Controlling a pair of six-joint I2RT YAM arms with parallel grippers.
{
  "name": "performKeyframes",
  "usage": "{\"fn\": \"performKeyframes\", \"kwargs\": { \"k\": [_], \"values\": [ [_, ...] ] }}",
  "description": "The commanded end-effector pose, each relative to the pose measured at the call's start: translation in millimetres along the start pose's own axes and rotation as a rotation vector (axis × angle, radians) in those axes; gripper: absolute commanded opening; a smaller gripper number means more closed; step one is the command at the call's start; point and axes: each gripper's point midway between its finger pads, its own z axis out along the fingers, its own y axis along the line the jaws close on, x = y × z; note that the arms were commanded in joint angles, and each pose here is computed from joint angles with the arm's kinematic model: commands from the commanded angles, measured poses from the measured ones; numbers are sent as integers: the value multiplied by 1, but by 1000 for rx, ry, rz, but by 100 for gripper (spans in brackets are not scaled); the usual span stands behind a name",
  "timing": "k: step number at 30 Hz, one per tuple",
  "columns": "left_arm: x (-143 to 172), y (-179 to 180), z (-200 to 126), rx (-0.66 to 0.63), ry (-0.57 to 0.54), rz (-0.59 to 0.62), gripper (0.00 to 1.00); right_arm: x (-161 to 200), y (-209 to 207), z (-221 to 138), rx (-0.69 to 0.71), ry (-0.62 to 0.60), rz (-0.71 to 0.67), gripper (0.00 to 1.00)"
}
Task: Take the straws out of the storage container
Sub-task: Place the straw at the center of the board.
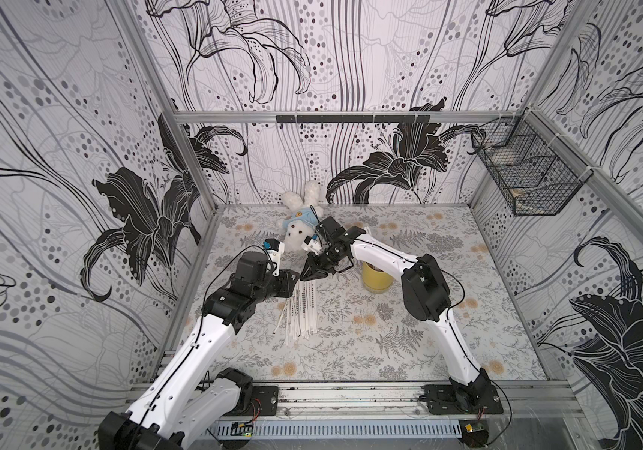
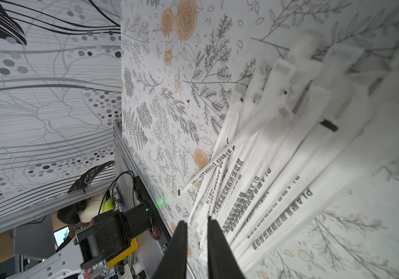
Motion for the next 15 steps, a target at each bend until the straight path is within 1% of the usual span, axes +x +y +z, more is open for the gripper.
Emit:
{"fn": "performKeyframes", "kwargs": {
  "k": [1, 3, 4, 6, 7, 9, 11, 13, 15],
  "values": [
    [-10, 9, 2, -45, -49, 3, 28, -13, 32, -38, 3, -94, -77, 18],
    [-13, 22, 4, -100, -78, -52, 26, -8, 28, -33, 6, -59, -79, 18],
    [-14, 27, 6, -103, -103, -86, 25, -9, 29, -35, 12, -54, -110, 18],
    [-14, 27, 10, -78, -129, -105, 21, -11, 30, -48, 68, -101, -138, 18],
    [-17, 19, 11, -34, -144, -90, 18, -13, 32, -61, 95, -142, -154, 18],
    [-23, -2, 11, 66, -179, -48, 17, -16, 40, -90, 127, -218, -181, 19],
    [-30, -13, 10, 76, -232, 6, 21, -18, 45, -124, 160, -292, -201, 19],
    [-36, -22, 12, 78, -264, 48, 24, -17, 48, -162, 201, -378, -216, 19],
    [-41, -34, 17, 109, -286, 61, 26, -14, 49, -195, 232, -453, -224, 19]
  ]
}}
